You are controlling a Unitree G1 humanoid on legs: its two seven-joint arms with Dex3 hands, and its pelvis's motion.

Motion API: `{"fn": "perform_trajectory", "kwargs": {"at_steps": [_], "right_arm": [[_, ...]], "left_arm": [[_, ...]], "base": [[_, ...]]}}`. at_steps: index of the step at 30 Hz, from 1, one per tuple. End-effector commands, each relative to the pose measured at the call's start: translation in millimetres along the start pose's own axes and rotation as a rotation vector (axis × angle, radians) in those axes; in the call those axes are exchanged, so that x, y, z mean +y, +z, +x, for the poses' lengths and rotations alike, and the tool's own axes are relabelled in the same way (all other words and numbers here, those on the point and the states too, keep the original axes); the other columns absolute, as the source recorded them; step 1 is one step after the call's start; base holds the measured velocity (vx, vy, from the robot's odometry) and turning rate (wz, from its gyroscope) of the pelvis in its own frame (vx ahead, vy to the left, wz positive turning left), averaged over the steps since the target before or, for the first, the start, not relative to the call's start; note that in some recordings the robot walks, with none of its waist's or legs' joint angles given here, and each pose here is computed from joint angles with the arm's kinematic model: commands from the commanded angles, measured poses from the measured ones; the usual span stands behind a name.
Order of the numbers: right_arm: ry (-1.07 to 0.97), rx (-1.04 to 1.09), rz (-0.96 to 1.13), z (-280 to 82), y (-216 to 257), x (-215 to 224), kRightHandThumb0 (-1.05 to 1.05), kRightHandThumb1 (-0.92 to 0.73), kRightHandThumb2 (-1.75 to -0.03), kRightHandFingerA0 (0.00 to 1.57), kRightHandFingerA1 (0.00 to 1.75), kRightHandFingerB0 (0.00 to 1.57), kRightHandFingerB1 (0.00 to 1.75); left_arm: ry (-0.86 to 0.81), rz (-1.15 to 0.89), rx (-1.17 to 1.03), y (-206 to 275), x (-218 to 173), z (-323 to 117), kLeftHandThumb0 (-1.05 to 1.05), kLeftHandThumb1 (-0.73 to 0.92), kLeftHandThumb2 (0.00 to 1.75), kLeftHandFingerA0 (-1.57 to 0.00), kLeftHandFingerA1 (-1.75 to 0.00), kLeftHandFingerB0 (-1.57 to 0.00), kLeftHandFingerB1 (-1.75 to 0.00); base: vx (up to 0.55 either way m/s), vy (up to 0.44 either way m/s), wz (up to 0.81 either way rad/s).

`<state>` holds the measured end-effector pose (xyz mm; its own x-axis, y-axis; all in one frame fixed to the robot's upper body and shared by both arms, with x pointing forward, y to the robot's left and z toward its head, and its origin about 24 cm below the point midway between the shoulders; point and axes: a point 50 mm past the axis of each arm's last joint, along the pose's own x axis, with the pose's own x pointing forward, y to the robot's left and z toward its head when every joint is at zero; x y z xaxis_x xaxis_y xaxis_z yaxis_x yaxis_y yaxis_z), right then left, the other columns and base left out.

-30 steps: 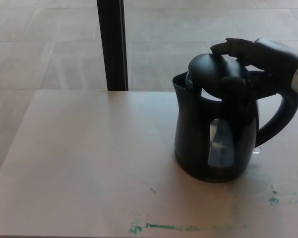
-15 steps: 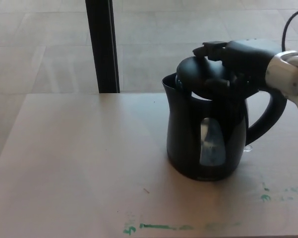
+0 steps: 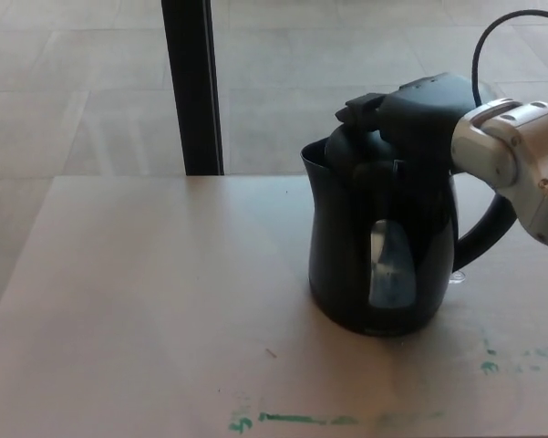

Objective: The robot uses its right hand to push down on the lid of a kettle kept in the middle of the desk to close it

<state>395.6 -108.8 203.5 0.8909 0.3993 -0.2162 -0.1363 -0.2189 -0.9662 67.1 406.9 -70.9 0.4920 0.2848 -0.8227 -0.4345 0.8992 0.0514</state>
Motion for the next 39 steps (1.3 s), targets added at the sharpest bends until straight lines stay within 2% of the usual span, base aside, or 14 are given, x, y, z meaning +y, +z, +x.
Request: {"fn": "perform_trajectory", "kwargs": {"at_steps": [1,2,4,6,7,9,19,20,21,22,27,28,33,39], "right_arm": [[0.36,-0.024,-0.002,-4,18,121,-0.92,-0.88,-0.67,0.18,0.51,0.15,0.35],[0.33,-0.018,0.018,-5,12,112,-0.93,-0.9,-0.68,0.15,0.51,0.12,0.35],[0.308,-0.015,0.03,-3,8,101,-0.87,-0.68,-1.07,0.13,0.53,0.08,0.44],[0.278,-0.013,0.067,-3,4,91,-0.88,-0.87,-0.68,0.19,0.47,0.16,0.31],[0.26,-0.01,0.067,-3,3,85,-0.88,-0.88,-0.68,0.2,0.48,0.16,0.31],[0.217,-0.006,0.092,-2,-2,65,-0.85,-0.68,-1.06,0.15,0.52,0.09,0.42],[-0.07,-0.05,0.388,-11,-33,-32,-0.93,-0.84,-0.67,0.14,0.42,0.14,0.33],[-0.078,-0.049,0.396,-13,-36,-38,-0.4,-0.36,-1.03,0.0,0.5,0.0,0.51],[-0.15,-0.058,0.451,-21,-42,-52,-0.88,-0.63,-1.02,0.15,0.5,0.09,0.43],[-0.182,-0.06,0.472,-26,-47,-60,-0.89,-0.85,-0.67,0.18,0.43,0.1,0.29],[-0.273,-0.059,0.581,-43,-69,-81,-0.9,-0.84,-0.66,0.21,0.41,0.12,0.27],[-0.297,-0.05,0.614,-50,-78,-83,-0.9,-0.86,-0.67,0.19,0.41,0.12,0.28],[-0.355,0.019,0.723,-80,-117,-73,-0.93,-0.86,-0.67,0.2,0.39,0.14,0.27],[-0.379,0.119,0.758,-118,-150,-40,-0.91,-0.9,-0.68,0.18,0.39,0.12,0.26]], "left_arm": [[0.004,-0.016,-0.023,8,8,-5,-0.76,0.72,0.62,-0.55,-0.46,-0.23,-0.31],[-0.001,0.014,-0.012,8,8,-5,-0.86,0.63,0.95,-0.46,-0.56,-0.18,-0.43],[-0.002,0.0,-0.017,6,9,-5,-0.75,0.72,0.63,-0.53,-0.45,-0.24,-0.31],[0.01,0.002,-0.01,5,9,-5,-0.82,0.61,0.94,-0.47,-0.56,-0.18,-0.43],[0.009,-0.001,-0.011,4,10,-6,-0.75,0.72,0.62,-0.53,-0.47,-0.23,-0.31],[0.003,0.02,-0.008,3,10,-6,-0.83,0.63,0.95,-0.42,-0.55,-0.13,-0.43],[-0.011,0.019,-0.027,4,7,-5,-0.77,0.71,0.62,-0.49,-0.43,-0.22,-0.31],[-0.013,0.007,-0.02,3,8,-6,-0.76,0.7,0.61,-0.48,-0.43,-0.22,-0.31],[-0.007,-0.001,-0.011,0,7,-5,-0.85,0.59,0.92,-0.44,-0.54,-0.16,-0.43],[-0.001,0.0,-0.007,-1,7,-5,-0.75,0.7,0.61,-0.48,-0.42,-0.21,-0.3],[0.004,0.006,-0.006,-4,8,-5,-0.81,0.58,0.93,-0.43,-0.55,-0.18,-0.43],[-0.003,-0.006,-0.011,-3,8,-6,-0.74,0.7,0.62,-0.45,-0.43,-0.25,-0.31],[-0.013,-0.028,-0.016,-3,8,-6,-0.8,0.57,0.9,-0.42,-0.56,-0.17,-0.43],[0.0,-0.015,-0.006,-3,6,-5,-0.74,0.69,0.61,-0.52,-0.44,-0.25,-0.31]], "base": [[0.0,0.0,0.0],[0.0,0.0,0.0],[0.0,0.0,0.0],[0.0,0.0,0.0],[0.0,0.0,0.0],[0.0,0.0,0.0],[0.0,0.0,0.0],[0.0,0.0,0.0],[0.0,0.0,0.0],[-0.02,-0.001,0.07],[0.0,0.0,0.0],[0.0,0.0,0.0],[0.0,0.0,0.0],[0.0,0.0,0.0]]}}
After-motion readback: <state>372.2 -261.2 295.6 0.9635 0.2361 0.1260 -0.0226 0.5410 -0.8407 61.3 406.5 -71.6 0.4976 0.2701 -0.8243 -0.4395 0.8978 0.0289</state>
